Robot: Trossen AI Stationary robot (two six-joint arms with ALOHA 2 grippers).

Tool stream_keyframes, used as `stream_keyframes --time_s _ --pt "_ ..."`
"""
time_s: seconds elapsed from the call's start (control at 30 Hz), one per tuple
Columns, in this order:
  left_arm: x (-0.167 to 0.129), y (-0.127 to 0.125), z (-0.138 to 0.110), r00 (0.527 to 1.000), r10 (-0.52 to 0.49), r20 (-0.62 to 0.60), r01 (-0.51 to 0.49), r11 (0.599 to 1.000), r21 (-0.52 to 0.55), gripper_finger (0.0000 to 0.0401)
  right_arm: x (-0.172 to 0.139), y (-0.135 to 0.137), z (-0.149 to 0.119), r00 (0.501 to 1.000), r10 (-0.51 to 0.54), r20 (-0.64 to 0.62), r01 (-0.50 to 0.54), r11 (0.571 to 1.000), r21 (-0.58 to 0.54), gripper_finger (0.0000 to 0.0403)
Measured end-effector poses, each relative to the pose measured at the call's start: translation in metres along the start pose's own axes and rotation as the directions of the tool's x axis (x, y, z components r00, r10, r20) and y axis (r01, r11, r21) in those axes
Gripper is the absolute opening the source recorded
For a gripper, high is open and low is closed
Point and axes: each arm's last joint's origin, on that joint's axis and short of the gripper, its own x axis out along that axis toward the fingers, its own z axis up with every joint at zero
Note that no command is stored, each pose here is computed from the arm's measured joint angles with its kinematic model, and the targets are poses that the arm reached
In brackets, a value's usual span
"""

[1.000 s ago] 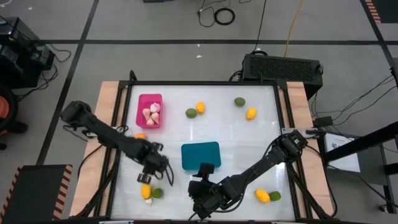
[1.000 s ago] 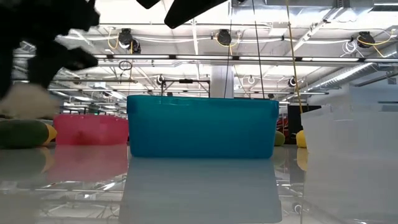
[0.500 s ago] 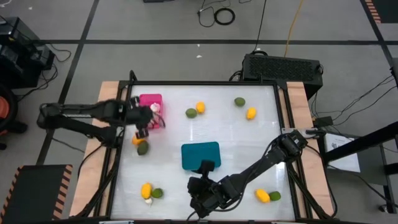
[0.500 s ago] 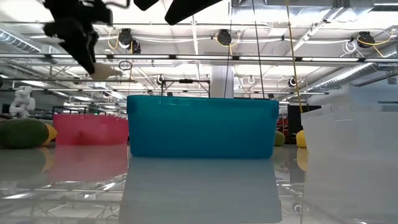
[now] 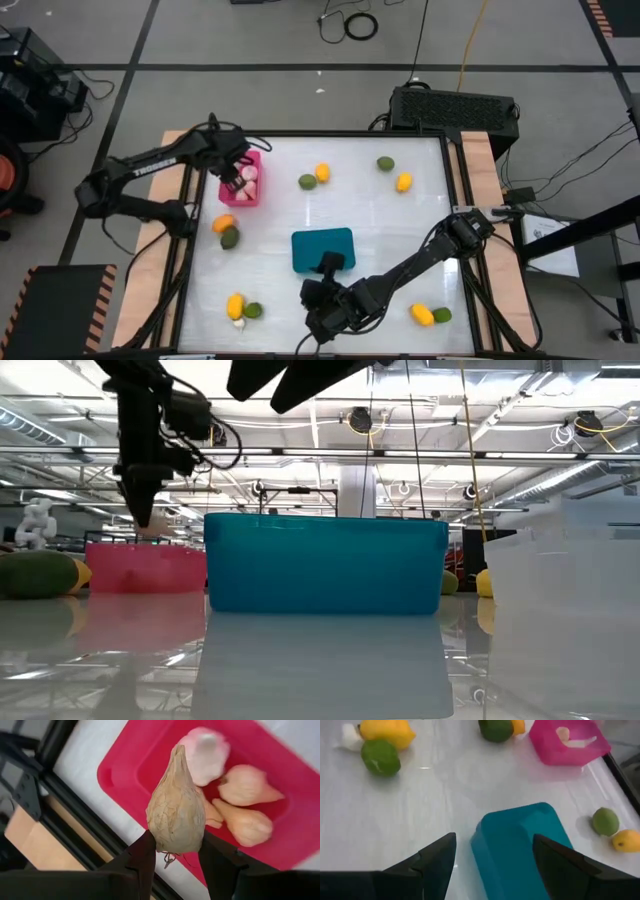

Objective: Sort produce into baskets
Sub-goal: Put the garlic into the pink bin

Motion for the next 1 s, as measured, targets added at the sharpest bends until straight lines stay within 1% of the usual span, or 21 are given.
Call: stream_keyframes --time_s 0.07,0.17,0.27,0.43,0.53,0.63,0.73,0.83,0.9,0.93,1.0 --pt "0.004 0.0 0.002 1.0 0.001 -0.019 -0.002 1.0 -0.005 0.0147 0.003 -0.003 0.001 1.0 -0.013 0.0 0.013 0.997 -0.074 0.0256" --pt "0.007 -0.001 0.004 0.999 0.002 -0.034 -0.002 1.0 0.0 0.0172 0.01 -0.012 0.004 0.999 -0.043 -0.018 0.038 0.979 -0.201 0.0256" --pt "0.008 -0.002 0.005 0.999 0.003 -0.034 -0.003 1.0 -0.001 0.0206 0.021 -0.025 0.007 0.996 -0.078 -0.049 0.062 0.961 -0.271 0.0256" --pt "0.008 -0.002 0.006 1.0 0.003 -0.028 -0.003 1.0 0.0 0.0254 0.043 -0.053 0.014 0.985 -0.141 -0.097 0.101 0.938 -0.333 0.0256" --pt "0.007 -0.001 0.007 1.0 0.002 -0.021 -0.002 1.0 0.019 0.0263 0.052 -0.068 0.014 0.973 -0.18 -0.144 0.118 0.925 -0.36 0.0256" --pt "0.001 -0.002 0.01 1.0 -0.017 0.019 0.016 1.0 0.011 0.0265 0.048 -0.08 0.013 0.958 -0.211 -0.196 0.133 0.928 -0.349 0.0256" --pt "-0.009 -0.007 0.008 0.992 -0.109 0.063 0.107 0.994 0.035 0.0265 0.032 -0.092 0.014 0.948 -0.227 -0.223 0.154 0.941 -0.301 0.0253" --pt "-0.024 -0.016 0.003 0.964 -0.234 0.127 0.224 0.97 0.094 0.0265 0.012 -0.095 0.013 0.944 -0.232 -0.233 0.175 0.954 -0.242 0.0246" --pt "-0.035 -0.024 -0.003 0.924 -0.345 0.164 0.322 0.934 0.153 0.0265 -0.004 -0.095 0.012 0.945 -0.226 -0.238 0.184 0.965 -0.186 0.0241" --pt "-0.041 -0.029 -0.006 0.897 -0.406 0.174 0.376 0.908 0.183 0.0265 -0.011 -0.094 0.012 0.949 -0.217 -0.228 0.187 0.971 -0.146 0.0238" --pt "-0.054 -0.04 -0.015 0.825 -0.536 0.183 0.486 0.835 0.257 0.0265 -0.024 -0.09 0.012 0.958 -0.198 -0.207 0.187 0.98 -0.072 0.0234"
